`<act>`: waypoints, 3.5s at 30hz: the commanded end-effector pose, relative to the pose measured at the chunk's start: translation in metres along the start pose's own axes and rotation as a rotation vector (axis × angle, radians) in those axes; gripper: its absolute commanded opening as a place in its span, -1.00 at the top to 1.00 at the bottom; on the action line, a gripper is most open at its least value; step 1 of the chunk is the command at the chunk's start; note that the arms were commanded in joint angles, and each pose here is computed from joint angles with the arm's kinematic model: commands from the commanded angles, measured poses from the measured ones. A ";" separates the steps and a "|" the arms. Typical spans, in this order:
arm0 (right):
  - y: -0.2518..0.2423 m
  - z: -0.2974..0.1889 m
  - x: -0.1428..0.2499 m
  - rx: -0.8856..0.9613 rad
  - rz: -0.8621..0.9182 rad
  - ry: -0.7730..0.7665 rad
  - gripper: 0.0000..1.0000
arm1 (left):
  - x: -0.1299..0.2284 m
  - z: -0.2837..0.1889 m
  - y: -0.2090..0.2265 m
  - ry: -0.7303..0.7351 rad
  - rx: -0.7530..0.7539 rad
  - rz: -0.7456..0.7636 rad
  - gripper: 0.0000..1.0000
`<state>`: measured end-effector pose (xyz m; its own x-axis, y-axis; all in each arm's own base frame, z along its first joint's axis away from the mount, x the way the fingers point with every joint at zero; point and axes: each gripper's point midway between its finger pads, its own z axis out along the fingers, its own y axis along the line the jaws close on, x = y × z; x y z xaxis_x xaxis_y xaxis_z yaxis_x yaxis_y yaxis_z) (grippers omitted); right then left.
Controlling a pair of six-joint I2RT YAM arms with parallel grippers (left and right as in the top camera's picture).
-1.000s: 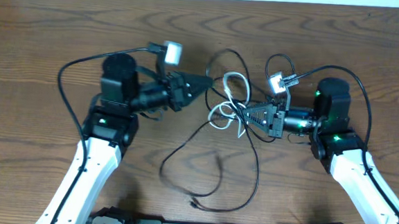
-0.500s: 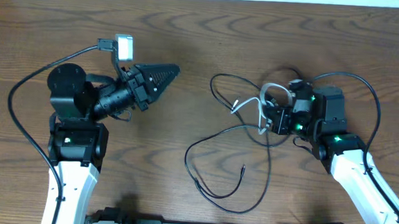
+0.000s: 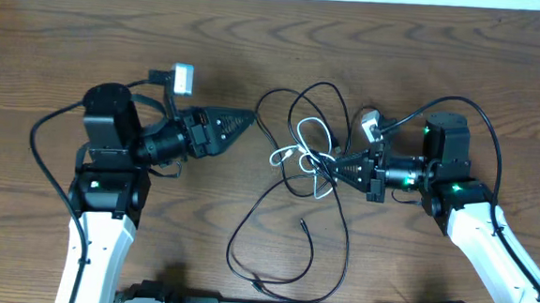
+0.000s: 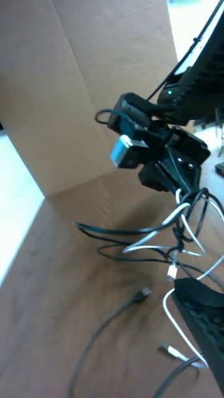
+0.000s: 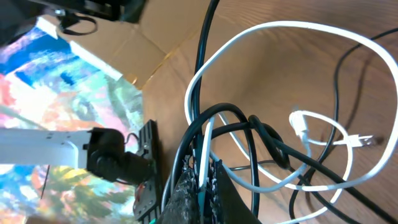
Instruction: Untangle cables
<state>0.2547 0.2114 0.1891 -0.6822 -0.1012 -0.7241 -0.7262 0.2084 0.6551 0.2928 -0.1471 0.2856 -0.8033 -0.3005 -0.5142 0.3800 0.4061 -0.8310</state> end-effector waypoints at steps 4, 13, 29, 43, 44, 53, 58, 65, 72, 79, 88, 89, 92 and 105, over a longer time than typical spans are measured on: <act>0.003 0.000 -0.002 -0.006 -0.006 -0.002 0.98 | 0.022 0.021 -0.014 0.109 0.051 0.020 -0.76; -0.056 -0.011 -0.017 0.316 0.508 -0.153 0.98 | 0.069 0.041 0.032 0.215 -0.221 -0.139 -0.76; -0.103 -0.022 -0.031 0.642 0.786 -0.450 0.97 | 0.088 0.074 0.049 0.062 -0.564 -0.059 -0.83; -0.091 -0.002 -0.016 0.602 0.871 -0.382 0.97 | 0.113 0.118 0.059 0.065 -0.641 0.088 -0.59; -0.089 -0.001 -0.015 0.589 0.874 -0.373 0.97 | 0.114 0.122 0.058 0.064 -0.632 0.092 -0.58; -0.079 0.003 -0.015 0.512 0.908 -0.332 0.97 | 0.115 0.137 0.044 0.068 -0.565 0.182 -0.37; -0.072 0.006 -0.014 0.460 0.919 -0.298 0.97 | 0.120 0.140 0.052 0.087 -0.584 0.179 0.25; -0.064 0.004 -0.014 0.394 0.937 -0.266 0.97 | 0.125 0.143 0.061 0.102 -0.602 0.177 0.70; -0.071 -0.004 -0.016 0.418 0.868 -0.272 0.97 | 0.110 0.137 0.067 0.048 -0.664 0.261 0.85; -0.078 -0.024 -0.018 0.423 0.745 -0.258 0.97 | 0.097 0.130 0.072 0.016 -0.692 0.275 0.85; -0.091 -0.046 0.007 0.491 0.695 -0.186 0.97 | 0.088 0.134 0.068 0.015 -0.626 0.236 0.85; -0.084 -0.042 0.006 0.453 0.639 -0.160 0.97 | 0.096 0.146 0.051 0.066 -0.512 0.238 0.85; -0.076 -0.038 0.005 0.405 0.575 -0.133 0.97 | 0.112 0.156 0.026 0.167 -0.348 0.322 0.66; -0.064 -0.033 0.004 0.332 0.563 -0.116 0.97 | 0.133 0.162 0.016 0.275 -0.239 0.355 0.17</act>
<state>0.3029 0.1576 0.1411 -0.9165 0.2556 -0.3076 -0.1295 0.5379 0.8330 0.2634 -0.3168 0.1653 -0.7635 0.1053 -0.6372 0.5379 0.6496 -0.5372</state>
